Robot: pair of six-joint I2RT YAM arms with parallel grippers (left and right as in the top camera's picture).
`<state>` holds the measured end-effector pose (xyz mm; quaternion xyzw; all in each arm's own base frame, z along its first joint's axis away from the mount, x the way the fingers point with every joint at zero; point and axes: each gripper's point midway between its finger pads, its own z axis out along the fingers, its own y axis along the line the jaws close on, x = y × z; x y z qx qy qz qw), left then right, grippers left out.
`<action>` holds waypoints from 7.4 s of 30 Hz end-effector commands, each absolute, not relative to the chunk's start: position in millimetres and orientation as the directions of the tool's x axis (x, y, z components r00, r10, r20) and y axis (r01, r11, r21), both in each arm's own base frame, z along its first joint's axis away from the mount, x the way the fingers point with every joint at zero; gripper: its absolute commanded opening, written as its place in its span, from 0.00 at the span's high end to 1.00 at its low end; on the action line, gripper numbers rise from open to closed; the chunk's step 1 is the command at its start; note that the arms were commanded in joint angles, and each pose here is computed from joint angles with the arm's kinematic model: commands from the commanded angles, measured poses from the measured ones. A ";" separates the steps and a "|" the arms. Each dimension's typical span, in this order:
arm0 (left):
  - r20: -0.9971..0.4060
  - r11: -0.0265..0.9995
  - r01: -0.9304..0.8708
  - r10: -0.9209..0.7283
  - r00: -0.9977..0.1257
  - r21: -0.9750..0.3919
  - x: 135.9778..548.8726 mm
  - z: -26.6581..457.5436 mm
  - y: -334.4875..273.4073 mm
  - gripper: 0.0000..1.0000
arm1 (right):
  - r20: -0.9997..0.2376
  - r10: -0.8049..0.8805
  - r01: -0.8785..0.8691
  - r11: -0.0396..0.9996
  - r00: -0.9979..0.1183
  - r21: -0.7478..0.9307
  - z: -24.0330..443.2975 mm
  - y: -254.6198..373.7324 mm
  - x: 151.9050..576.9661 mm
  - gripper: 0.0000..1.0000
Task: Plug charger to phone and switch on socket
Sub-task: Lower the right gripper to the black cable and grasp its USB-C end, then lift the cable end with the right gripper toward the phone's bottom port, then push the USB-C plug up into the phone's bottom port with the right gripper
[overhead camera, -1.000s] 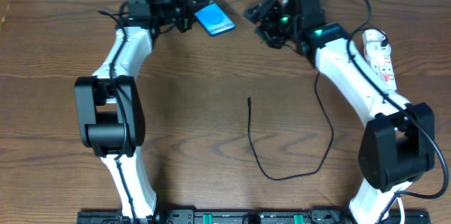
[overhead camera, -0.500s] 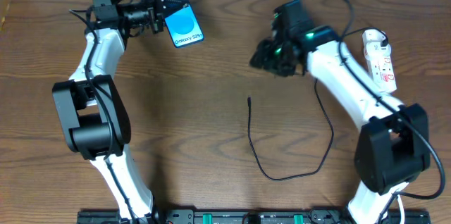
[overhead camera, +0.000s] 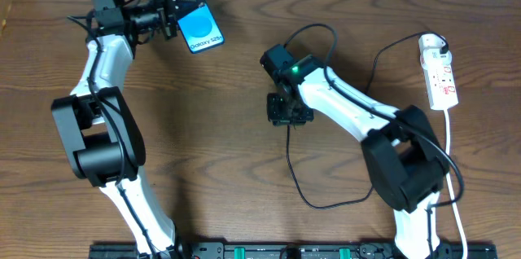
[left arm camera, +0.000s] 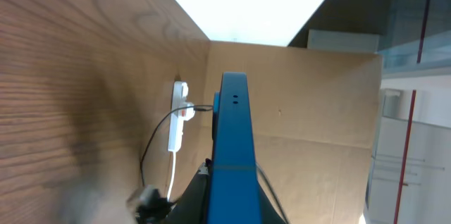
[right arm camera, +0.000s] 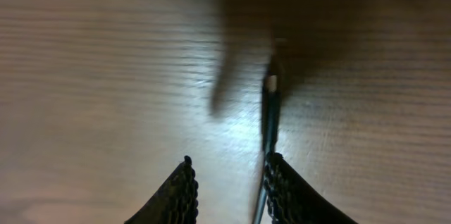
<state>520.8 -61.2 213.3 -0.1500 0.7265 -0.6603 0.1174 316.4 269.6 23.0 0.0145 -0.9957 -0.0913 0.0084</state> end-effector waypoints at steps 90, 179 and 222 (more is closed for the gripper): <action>-0.089 0.029 0.084 -0.313 -0.945 -0.996 526.9 280.4 -147.6 0.92 | -0.451 -0.224 -0.466 0.013 -0.864 0.885 222.9 330.2 374.0 0.99; -0.182 0.005 0.192 -0.344 -0.921 -0.981 530.1 304.5 -158.2 0.92 | -0.431 -0.157 -0.439 0.017 -0.888 0.898 239.7 320.1 395.2 0.99; -0.193 0.004 0.201 -0.294 -0.936 -0.980 521.4 303.9 -167.8 0.92 | -0.421 -0.112 -0.428 0.051 -0.900 0.902 240.5 320.6 405.7 0.99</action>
